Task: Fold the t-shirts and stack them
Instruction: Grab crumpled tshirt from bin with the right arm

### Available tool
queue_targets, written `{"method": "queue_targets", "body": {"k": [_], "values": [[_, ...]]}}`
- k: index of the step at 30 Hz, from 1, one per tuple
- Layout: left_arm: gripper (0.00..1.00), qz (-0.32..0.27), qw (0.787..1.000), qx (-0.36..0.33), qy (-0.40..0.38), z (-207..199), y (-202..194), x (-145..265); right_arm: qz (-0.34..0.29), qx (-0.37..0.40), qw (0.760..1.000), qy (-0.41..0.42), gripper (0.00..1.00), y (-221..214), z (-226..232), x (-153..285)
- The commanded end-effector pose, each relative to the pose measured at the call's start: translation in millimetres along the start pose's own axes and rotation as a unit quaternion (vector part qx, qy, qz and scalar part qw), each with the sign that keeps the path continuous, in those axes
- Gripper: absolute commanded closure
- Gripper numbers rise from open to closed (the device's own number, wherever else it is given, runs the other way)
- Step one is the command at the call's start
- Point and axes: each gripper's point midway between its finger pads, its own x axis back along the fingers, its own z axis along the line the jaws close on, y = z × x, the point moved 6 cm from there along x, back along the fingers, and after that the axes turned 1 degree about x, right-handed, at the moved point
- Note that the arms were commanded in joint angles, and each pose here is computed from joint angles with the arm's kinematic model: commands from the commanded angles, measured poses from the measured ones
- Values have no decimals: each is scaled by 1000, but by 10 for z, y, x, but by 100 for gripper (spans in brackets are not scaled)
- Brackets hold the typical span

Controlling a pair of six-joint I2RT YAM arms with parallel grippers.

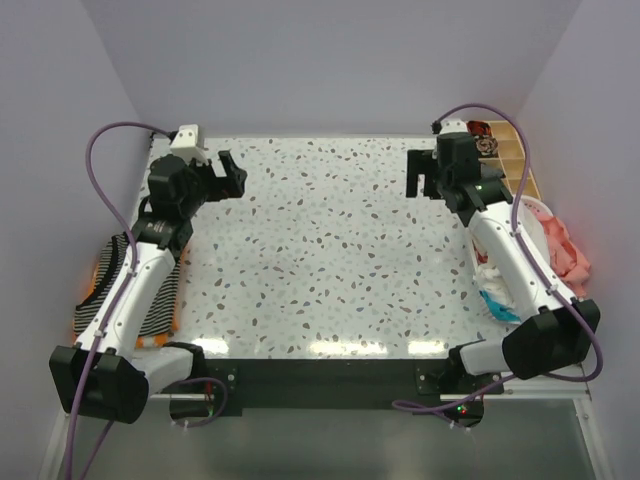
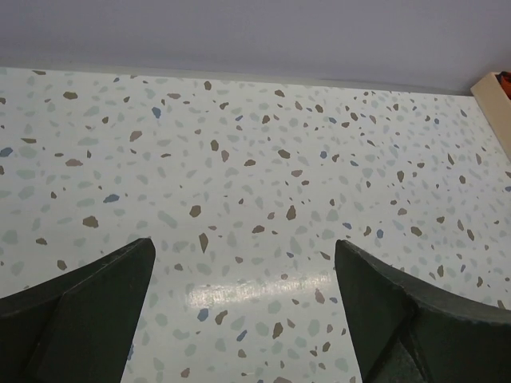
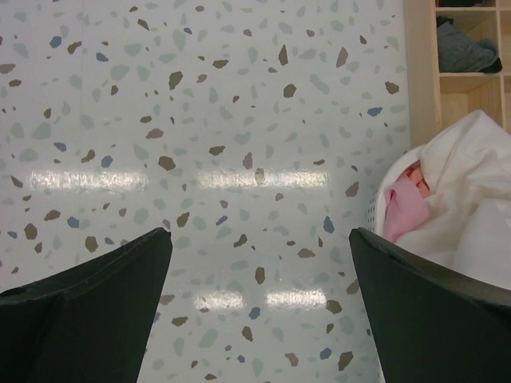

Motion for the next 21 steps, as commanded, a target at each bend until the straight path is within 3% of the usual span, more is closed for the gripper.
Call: {"method": "queue_targets", "body": {"k": [1, 8, 16, 21], "values": [[0, -35, 999, -1, -17, -57, 184, 80, -6, 53, 999, -6, 1, 151, -86, 138], [0, -25, 999, -13, -33, -70, 110, 90, 45, 0, 985, -169, 1, -93, -386, -40], [1, -7, 998, -7, -58, -123, 35, 96, 6, -58, 949, -311, 1, -143, -889, 207], [2, 14, 997, 6, -73, -133, -118, 74, 23, -73, 926, -369, 1, -303, -1220, 350]]}}
